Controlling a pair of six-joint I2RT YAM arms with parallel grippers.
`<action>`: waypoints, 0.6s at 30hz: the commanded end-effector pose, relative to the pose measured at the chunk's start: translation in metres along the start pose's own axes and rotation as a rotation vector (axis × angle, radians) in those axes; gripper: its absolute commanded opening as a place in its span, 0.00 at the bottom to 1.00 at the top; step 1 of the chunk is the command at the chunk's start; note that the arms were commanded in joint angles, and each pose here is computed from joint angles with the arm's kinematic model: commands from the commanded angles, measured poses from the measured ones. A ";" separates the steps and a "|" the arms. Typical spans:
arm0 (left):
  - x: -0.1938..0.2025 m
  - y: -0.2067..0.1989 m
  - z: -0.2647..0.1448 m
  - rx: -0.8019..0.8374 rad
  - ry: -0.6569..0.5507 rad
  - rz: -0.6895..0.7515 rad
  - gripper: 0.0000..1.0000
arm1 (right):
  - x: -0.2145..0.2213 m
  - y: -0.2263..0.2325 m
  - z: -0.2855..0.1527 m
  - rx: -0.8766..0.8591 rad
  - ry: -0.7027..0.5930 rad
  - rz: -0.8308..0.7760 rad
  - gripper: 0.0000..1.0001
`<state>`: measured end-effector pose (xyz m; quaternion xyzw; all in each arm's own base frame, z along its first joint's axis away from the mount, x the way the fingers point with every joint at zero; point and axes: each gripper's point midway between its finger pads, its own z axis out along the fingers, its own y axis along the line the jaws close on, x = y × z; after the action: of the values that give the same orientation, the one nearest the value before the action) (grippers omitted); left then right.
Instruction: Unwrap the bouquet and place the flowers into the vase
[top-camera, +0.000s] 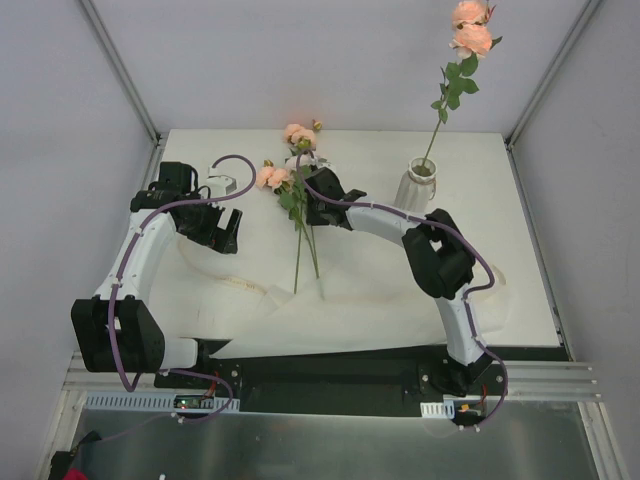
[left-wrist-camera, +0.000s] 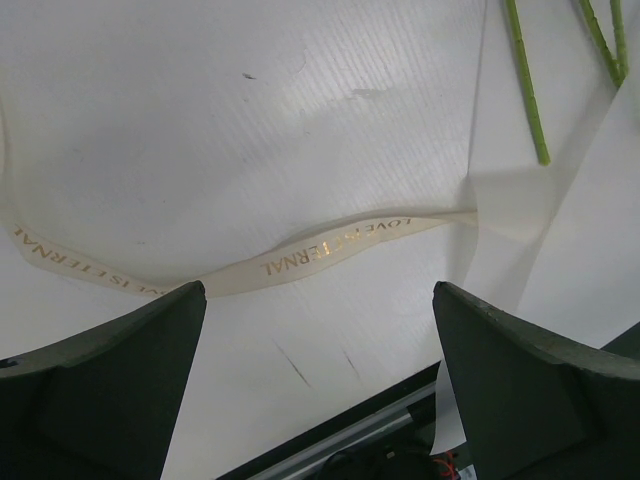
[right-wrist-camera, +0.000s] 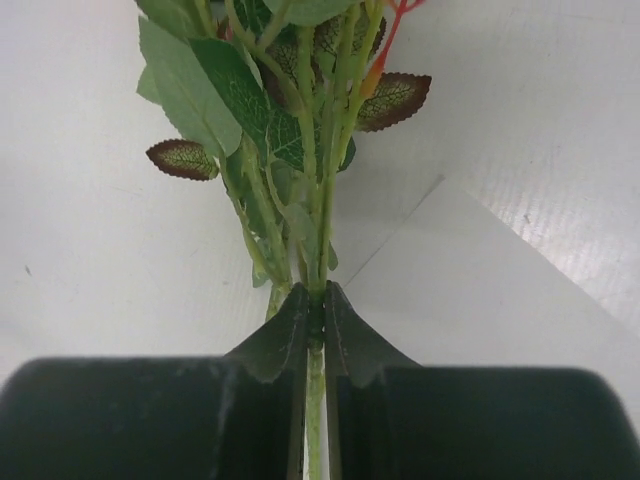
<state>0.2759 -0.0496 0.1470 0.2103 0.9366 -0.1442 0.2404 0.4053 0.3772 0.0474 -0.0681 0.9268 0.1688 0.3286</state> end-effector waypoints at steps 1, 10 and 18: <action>0.001 -0.001 -0.002 0.007 -0.006 -0.005 0.97 | -0.057 0.021 -0.051 -0.071 -0.155 0.003 0.06; 0.003 -0.001 -0.003 -0.001 -0.007 0.009 0.97 | -0.101 0.038 -0.111 -0.145 -0.325 -0.028 0.01; -0.002 0.000 -0.003 0.004 -0.015 -0.001 0.97 | -0.205 0.064 -0.228 -0.229 -0.760 -0.180 0.01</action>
<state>0.2758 -0.0496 0.1467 0.2105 0.9366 -0.1442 0.2403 0.4086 0.3698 0.2176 -0.1043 0.8294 0.2334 0.4968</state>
